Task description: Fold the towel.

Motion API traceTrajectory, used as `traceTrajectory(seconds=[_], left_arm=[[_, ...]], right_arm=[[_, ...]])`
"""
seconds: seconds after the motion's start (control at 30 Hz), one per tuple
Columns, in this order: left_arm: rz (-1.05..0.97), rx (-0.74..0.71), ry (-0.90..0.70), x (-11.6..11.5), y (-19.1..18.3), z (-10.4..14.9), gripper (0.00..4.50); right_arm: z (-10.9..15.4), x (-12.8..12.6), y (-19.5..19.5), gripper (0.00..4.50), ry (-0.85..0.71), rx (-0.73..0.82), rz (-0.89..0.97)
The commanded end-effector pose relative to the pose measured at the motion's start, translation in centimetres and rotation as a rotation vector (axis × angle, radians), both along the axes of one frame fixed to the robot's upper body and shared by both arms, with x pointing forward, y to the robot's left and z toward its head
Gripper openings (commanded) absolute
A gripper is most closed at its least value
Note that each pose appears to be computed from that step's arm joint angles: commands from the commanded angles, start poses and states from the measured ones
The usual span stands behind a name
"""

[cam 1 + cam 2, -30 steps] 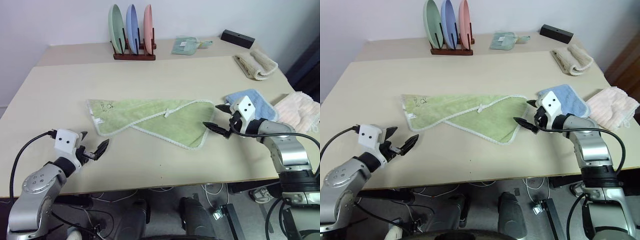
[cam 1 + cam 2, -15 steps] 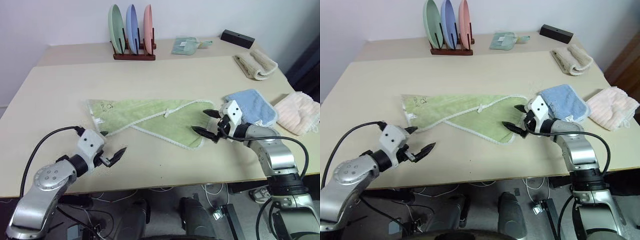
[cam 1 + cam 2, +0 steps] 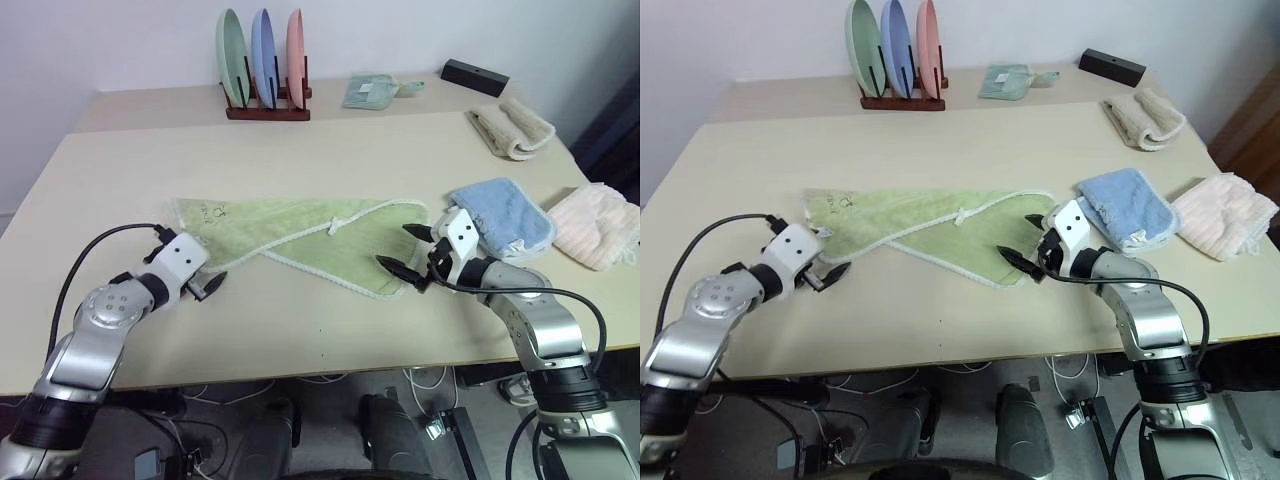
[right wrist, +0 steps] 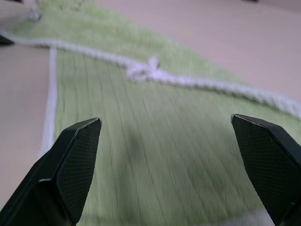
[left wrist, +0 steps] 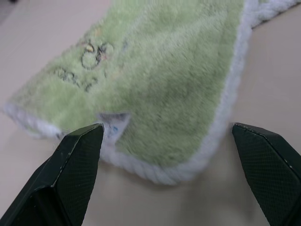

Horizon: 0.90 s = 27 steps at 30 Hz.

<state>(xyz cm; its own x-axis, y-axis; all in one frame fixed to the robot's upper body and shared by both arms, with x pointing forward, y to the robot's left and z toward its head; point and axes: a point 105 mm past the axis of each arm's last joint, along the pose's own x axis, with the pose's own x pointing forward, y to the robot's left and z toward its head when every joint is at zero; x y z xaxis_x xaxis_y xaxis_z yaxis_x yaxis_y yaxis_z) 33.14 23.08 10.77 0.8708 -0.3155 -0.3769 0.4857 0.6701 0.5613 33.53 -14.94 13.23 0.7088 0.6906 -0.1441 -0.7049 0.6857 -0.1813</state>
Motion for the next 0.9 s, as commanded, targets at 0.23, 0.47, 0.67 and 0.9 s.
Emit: traceTrajectory(seconds=[0.23,0.47,0.67,0.9], left_arm=[[-0.009,0.032,0.002,1.1,0.3,-1.1,0.1],[0.046,0.039,-0.094,0.1,1.4,0.8,0.04],[0.08,0.052,-0.084,-1.7,2.7,0.3,0.04],[0.086,0.054,-0.067,-2.2,2.9,-0.3,0.04]], right_arm=[[1.9,0.4,-0.5,4.5,-0.086,-0.03,-0.019],[2.2,3.0,-2.4,4.5,-0.131,-0.244,-0.066],[2.6,6.3,-4.8,4.5,-0.156,-0.407,-0.084],[2.4,9.2,-4.6,4.5,-0.139,-0.472,-0.036]])
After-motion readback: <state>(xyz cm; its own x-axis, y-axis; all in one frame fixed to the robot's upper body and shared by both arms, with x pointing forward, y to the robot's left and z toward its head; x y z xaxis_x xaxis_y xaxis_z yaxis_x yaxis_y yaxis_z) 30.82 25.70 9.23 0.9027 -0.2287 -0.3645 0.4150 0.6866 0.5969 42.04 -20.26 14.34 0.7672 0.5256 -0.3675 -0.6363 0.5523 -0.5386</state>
